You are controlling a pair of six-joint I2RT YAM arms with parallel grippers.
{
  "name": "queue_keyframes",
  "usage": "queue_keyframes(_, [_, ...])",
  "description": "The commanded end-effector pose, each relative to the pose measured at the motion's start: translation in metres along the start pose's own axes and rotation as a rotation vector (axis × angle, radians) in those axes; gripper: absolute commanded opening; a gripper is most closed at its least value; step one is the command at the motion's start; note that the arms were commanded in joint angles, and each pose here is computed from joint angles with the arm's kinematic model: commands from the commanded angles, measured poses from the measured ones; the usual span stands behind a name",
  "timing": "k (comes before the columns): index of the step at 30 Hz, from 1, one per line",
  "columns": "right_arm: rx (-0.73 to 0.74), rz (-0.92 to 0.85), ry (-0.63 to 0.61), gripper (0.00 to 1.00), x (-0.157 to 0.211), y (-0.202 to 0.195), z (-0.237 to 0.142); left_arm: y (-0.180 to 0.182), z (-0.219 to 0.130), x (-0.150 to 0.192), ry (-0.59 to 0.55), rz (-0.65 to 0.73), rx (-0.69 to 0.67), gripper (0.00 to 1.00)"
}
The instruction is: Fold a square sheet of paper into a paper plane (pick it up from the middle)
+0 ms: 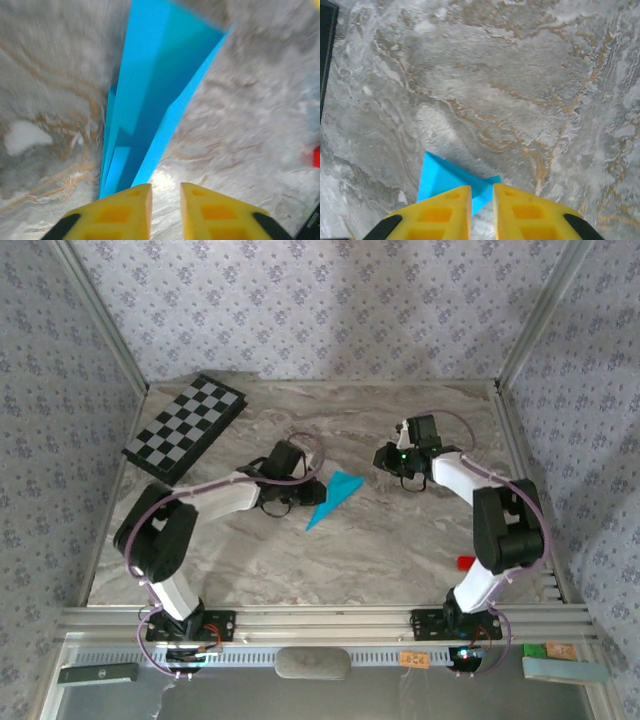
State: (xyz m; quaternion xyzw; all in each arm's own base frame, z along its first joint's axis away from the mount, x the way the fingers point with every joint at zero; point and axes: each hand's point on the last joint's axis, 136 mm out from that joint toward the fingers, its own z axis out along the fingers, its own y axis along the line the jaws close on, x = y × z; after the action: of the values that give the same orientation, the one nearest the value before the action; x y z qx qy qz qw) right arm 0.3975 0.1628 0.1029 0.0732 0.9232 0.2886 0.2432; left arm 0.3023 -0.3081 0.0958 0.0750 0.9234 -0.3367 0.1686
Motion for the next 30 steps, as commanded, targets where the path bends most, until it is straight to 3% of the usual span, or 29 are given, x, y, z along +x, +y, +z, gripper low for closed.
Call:
queue_keyframes(1, [0.126, -0.005, 0.035, 0.25, 0.030, -0.005, -0.009, 0.002, -0.043, -0.030, -0.137, -0.028, -0.034, 0.32])
queue_keyframes(8, [0.233, -0.011, 0.065, 0.42, 0.067, 0.029, -0.007, 0.074, -0.106, -0.036, -0.305, -0.146, -0.255, 0.61])
queue_keyframes(15, [0.378, -0.008, 0.108, 0.60, 0.094, 0.045, 0.013, 0.125, -0.138, -0.025, -0.380, -0.259, -0.349, 0.96])
queue_keyframes(22, [0.481, -0.027, 0.116, 0.68, 0.098, 0.064, 0.034, 0.148, -0.150, -0.014, -0.404, -0.314, -0.353, 1.00])
queue_keyframes(30, [0.626, 0.022, 0.168, 0.63, 0.110, 0.048, 0.040, 0.149, -0.149, -0.009, -0.385, -0.298, -0.342, 1.00])
